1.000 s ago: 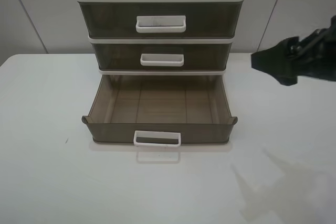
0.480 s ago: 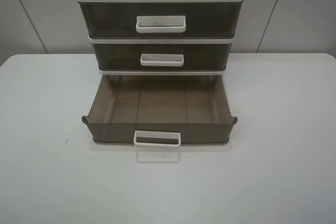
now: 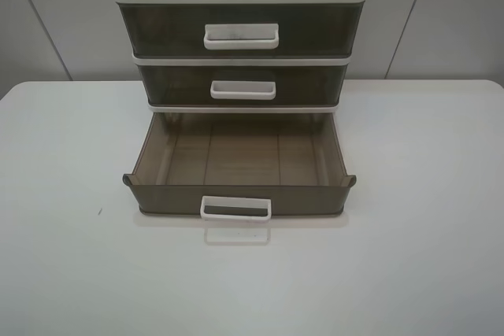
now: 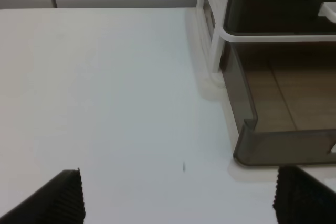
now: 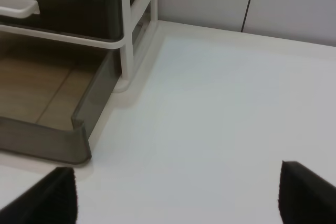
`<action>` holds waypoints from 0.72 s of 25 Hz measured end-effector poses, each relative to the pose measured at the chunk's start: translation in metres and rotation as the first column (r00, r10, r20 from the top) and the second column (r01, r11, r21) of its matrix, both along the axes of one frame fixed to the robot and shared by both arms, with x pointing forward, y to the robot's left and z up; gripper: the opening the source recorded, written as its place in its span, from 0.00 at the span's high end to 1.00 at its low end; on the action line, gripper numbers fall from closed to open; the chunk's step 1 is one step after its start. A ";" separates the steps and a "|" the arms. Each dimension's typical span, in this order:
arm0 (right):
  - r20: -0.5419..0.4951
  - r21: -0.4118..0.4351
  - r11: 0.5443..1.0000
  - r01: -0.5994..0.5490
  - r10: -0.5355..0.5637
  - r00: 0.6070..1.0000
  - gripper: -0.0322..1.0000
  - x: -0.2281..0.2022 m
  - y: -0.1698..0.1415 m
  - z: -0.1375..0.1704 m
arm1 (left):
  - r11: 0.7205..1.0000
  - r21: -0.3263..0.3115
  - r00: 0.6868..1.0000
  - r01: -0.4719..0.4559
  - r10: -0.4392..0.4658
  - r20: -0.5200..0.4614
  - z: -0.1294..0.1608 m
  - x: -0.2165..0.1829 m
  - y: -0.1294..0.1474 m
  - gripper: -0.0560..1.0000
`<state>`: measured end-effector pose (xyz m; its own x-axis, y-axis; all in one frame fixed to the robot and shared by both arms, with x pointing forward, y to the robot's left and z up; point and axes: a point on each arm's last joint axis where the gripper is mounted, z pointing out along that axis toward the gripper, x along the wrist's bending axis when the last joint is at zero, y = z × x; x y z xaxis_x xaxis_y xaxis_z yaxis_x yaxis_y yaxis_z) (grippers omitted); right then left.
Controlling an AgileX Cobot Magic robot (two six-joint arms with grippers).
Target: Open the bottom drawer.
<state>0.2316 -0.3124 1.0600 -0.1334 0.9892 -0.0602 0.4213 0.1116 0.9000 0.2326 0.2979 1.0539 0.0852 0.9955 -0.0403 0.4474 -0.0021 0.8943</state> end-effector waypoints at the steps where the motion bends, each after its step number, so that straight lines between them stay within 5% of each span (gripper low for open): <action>1: 0.001 -0.001 1.000 0.000 0.000 1.000 0.23 0.001 0.000 -0.001 | 1.000 0.000 1.000 0.000 0.000 0.000 0.000 0.000 0.000 0.24; 12: 0.003 -0.005 1.000 0.009 -0.009 1.000 0.23 0.001 0.000 -0.001 | 1.000 0.000 1.000 0.000 0.000 0.000 0.000 0.000 0.000 0.24; 18: 0.004 -0.016 0.971 0.240 -0.240 0.971 0.23 -0.002 0.003 -0.001 | 1.000 0.000 1.000 0.000 0.000 0.000 0.000 0.000 0.000 0.24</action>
<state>0.2296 -0.3094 1.0591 0.1078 0.9912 -0.0769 0.4359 0.0224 0.8997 0.2326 0.2979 1.0539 0.0852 0.9955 -0.0403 0.4474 -0.0021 0.8943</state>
